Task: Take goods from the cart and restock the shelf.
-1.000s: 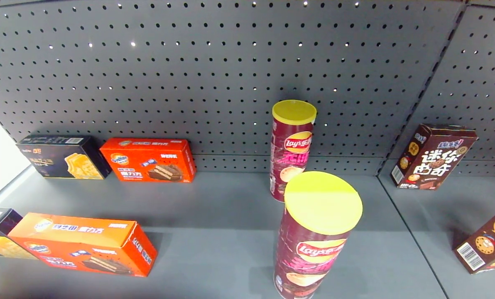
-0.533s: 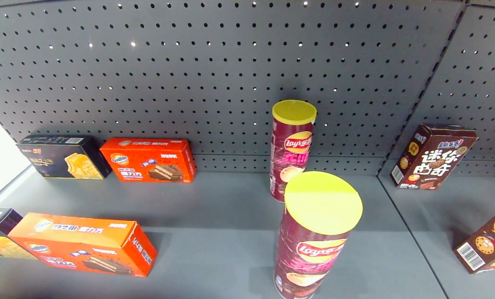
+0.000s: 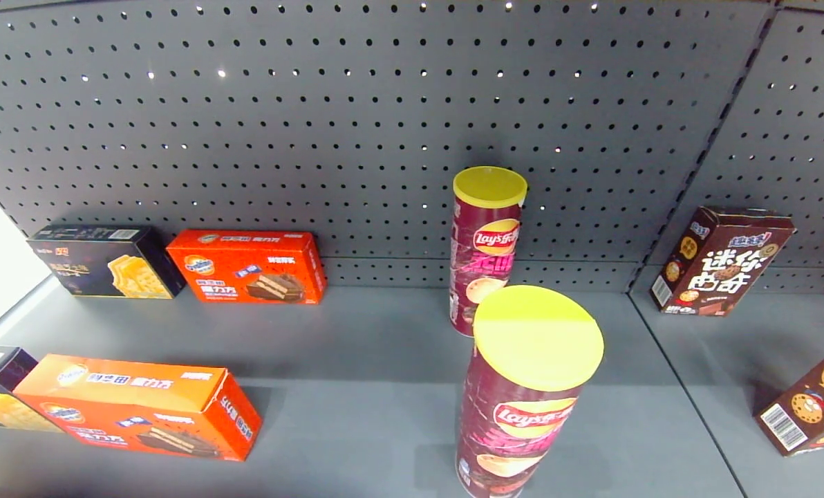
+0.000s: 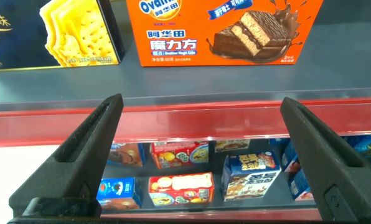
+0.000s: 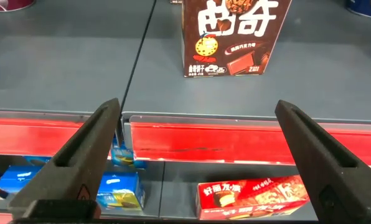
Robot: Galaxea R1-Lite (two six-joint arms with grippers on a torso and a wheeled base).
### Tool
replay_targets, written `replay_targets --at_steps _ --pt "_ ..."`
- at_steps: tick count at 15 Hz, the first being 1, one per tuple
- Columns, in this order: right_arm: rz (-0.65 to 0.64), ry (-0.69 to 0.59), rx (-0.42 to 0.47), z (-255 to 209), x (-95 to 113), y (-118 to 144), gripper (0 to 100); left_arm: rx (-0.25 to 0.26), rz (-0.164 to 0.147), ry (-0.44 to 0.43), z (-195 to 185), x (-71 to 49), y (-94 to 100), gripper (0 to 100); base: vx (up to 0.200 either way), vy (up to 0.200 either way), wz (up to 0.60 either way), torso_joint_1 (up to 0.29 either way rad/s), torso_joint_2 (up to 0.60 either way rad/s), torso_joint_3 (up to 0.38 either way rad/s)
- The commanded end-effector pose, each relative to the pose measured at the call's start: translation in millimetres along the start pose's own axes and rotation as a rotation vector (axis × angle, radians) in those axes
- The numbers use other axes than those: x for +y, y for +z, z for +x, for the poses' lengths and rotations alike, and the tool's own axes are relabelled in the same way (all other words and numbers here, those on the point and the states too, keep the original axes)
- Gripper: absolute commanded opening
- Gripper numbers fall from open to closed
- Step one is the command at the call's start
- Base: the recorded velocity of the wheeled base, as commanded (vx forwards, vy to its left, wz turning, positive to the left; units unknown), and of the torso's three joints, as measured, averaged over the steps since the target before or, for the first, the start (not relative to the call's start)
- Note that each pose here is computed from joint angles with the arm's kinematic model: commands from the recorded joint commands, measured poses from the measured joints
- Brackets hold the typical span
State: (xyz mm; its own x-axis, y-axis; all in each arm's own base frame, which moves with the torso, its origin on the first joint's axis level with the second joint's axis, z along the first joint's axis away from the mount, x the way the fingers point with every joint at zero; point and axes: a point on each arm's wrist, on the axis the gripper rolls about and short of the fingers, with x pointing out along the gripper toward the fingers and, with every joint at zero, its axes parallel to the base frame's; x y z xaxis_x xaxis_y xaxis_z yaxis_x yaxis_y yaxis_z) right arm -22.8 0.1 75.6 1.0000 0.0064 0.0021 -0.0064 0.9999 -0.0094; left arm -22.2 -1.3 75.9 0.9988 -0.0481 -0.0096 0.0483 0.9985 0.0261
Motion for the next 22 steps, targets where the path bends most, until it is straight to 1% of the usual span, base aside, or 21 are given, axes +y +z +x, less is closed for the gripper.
replay_targets --at_steps 1,2,8,10,13,16,17,19,22 --pt "-0.001 0.001 0.001 0.0 0.0 0.0 100 0.003 0.004 -0.001 0.2 0.0 -0.3 100 0.0 0.0 0.0 0.0 0.0 0.0" --pt "-0.004 0.006 0.001 0.0 0.1 0.0 100 0.003 -0.001 0.004 0.2 0.1 -0.3 100 0.0 0.0 0.0 0.0 0.0 0.0" --pt "-0.001 0.004 0.002 0.0 0.1 -0.2 100 0.003 0.001 0.01 0.2 0.2 -0.3 100 0.0 0.0 0.0 0.0 0.0 0.0" --pt "-0.001 0.004 0.002 0.0 0.1 -0.2 100 0.003 0.005 0.007 0.2 0.1 -0.3 100 -0.2 0.0 0.0 0.005 0.0 -0.005" --pt "-0.001 0.004 0.002 0.0 0.1 -0.2 100 0.003 -0.004 0.01 0.2 0.2 -0.3 100 0.0 0.0 0.0 0.0 0.0 0.0" --pt "-0.001 0.004 0.002 0.0 0.1 -0.2 100 0.003 0.001 0.01 0.2 0.2 -0.3 100 0.0 0.0 0.0 0.0 0.0 0.0" --pt "-0.001 0.004 0.002 0.0 0.1 -0.2 100 0.003 0.004 0.008 0.2 0.2 -0.3 100 0.0 -0.2 0.0 0.002 0.0 -0.002" --pt "-0.001 0.004 0.001 0.0 0.1 0.0 100 0.003 -0.002 0.01 0.2 0.2 -0.3 100 0.0 0.0 0.0 0.0 0.0 0.0" --pt "-0.001 0.004 0.002 0.0 0.1 -0.2 100 0.003 -0.002 0.008 0.2 0.2 -0.3 100 0.0 0.0 0.0 0.0 0.0 0.0"
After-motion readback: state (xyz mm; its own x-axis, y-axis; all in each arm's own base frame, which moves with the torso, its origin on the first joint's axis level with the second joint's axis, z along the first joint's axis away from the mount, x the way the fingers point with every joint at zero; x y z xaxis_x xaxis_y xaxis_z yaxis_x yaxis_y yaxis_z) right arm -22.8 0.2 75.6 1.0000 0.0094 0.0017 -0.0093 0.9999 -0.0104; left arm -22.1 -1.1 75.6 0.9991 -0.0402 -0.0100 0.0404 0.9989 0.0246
